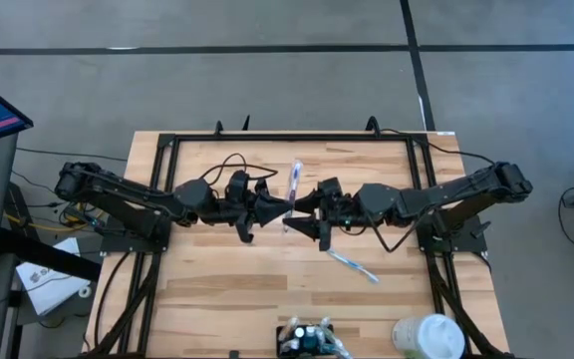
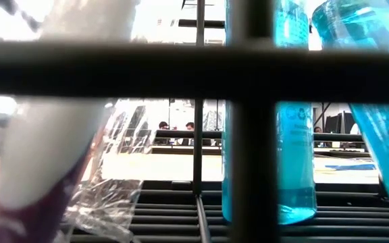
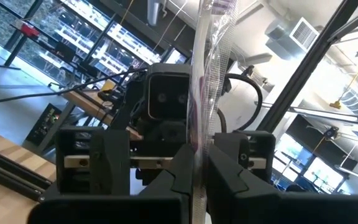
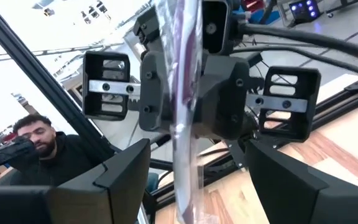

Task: Pick & Place toothbrushing station
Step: Put the purple toothbrush into the black mesh organizer

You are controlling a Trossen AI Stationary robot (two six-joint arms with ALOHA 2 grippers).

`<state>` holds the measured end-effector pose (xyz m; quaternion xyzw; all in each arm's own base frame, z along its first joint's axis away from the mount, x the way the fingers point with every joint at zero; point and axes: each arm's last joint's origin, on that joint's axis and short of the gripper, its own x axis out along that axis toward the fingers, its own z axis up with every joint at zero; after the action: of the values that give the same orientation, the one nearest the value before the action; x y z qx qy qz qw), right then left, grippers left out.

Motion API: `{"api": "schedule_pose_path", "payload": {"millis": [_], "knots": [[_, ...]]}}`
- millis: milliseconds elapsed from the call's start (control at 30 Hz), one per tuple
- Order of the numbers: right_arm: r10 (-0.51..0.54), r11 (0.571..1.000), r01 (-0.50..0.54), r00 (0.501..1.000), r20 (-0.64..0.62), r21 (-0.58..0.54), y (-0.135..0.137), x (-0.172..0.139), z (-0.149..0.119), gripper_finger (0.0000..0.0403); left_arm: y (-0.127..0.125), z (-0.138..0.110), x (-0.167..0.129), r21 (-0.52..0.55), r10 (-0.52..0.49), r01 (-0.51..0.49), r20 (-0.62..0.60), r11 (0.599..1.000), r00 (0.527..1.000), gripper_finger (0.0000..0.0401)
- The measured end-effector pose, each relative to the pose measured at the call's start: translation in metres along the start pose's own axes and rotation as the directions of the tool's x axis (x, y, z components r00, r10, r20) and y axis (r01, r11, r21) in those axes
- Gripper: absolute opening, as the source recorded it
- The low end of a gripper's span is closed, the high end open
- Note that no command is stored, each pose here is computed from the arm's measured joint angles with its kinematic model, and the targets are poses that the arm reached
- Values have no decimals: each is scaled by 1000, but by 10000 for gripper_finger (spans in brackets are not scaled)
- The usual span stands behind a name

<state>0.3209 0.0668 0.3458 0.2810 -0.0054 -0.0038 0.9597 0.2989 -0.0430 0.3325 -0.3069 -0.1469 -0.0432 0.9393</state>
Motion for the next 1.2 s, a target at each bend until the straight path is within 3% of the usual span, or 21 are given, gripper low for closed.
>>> {"api": "schedule_pose_path", "payload": {"millis": [233,700,1033,1200], "knots": [[14,1000,-14,1000,-16,13,0,0,-1,243,2,1,0,2,10,-10,6,1000,1000,7],[33,999,-32,998,-55,22,0,0,-3,86,6,-1,2,-15,21,-21,1,1000,1000,7],[18,1000,-16,997,-76,21,-1,-1,-5,19,7,-4,3,-23,26,-26,-13,999,1000,12],[34,998,-29,995,-96,51,-1,-1,-6,19,7,-4,3,-21,20,-20,-17,1000,1000,45]]}}
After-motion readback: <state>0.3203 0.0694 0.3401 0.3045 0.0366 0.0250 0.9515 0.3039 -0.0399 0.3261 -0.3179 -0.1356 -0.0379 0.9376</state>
